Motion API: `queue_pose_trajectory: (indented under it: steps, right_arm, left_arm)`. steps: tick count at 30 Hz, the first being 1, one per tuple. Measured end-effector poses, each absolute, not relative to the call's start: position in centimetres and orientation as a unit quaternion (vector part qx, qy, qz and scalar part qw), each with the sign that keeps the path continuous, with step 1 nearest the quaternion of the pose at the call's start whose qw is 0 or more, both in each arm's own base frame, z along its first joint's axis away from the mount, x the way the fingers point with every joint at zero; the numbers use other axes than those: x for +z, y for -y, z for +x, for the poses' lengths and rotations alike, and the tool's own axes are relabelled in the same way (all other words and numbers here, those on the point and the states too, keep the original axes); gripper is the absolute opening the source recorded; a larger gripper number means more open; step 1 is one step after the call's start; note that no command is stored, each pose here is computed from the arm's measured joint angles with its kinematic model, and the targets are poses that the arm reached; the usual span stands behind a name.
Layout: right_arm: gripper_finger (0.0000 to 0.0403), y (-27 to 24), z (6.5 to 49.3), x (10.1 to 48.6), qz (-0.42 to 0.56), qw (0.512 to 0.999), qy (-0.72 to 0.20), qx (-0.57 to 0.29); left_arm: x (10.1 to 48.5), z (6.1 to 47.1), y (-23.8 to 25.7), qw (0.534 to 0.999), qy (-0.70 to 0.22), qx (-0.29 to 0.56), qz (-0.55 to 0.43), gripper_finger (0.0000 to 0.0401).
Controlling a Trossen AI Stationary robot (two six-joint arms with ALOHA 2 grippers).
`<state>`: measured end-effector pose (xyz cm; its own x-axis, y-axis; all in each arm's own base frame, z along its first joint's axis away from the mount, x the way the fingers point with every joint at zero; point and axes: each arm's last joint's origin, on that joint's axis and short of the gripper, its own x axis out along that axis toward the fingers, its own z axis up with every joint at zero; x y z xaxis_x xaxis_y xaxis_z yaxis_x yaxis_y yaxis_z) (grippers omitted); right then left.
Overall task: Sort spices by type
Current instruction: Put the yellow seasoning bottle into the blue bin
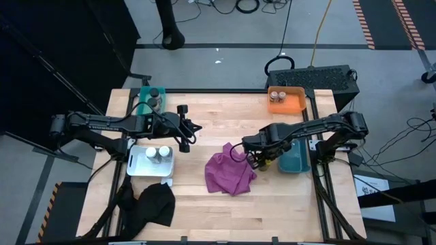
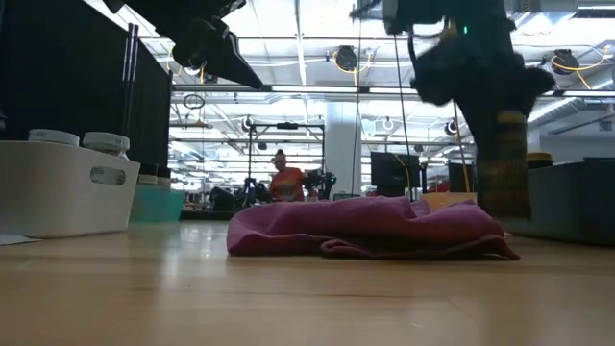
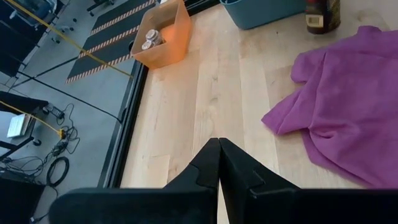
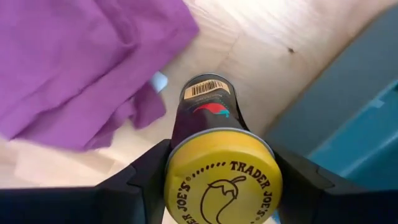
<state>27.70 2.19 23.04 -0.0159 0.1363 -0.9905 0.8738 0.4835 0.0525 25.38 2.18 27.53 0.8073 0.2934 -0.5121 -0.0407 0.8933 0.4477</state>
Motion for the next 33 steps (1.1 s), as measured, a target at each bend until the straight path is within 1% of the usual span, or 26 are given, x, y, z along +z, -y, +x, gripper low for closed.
queue_pose_trajectory:
  steps: [3,9,11,15,20,22,25,33]
  right_arm:
    - [0.0204,-2.2,27.7,25.1,0.389,0.591,-0.637,-0.306]
    - [0.0203,-2.0,26.0,30.1,0.362,0.58,-0.662,-0.308]
    - [0.0203,-2.0,25.2,31.2,0.357,0.574,-0.667,-0.313]
    - [0.0203,-1.9,23.5,33.0,0.377,0.597,-0.641,-0.301]
    - [0.0203,-1.7,21.5,34.7,0.388,0.624,-0.595,-0.326]
    - [0.0203,-1.6,20.8,34.9,0.391,0.629,-0.584,-0.331]
    - [0.0203,-1.5,19.6,34.2,0.392,0.622,-0.587,-0.34]
    - [0.0203,-1.3,16.6,30.4,0.386,0.576,-0.62,-0.367]
  left_arm:
    - [27.5,25.4,-2.2,0.926,-0.297,0.09,0.213,0.0011]
    - [27.5,25.4,-2.2,0.927,-0.296,0.09,0.213,0.0011]
    - [27.6,25.4,-2.2,0.927,-0.296,0.09,0.213,0.0011]
    - [27.5,25.4,-2.0,0.927,-0.295,0.085,0.213,0.0011]
    - [27.5,25.4,-1.8,0.928,-0.294,0.08,0.214,0.0011]
    - [27.6,25.4,-1.8,0.929,-0.293,0.079,0.212,0.0011]
    - [27.6,25.5,-1.8,0.932,-0.289,0.083,0.202,0.0011]
    - [27.6,25.5,-1.8,0.934,-0.289,0.086,0.19,0.0011]
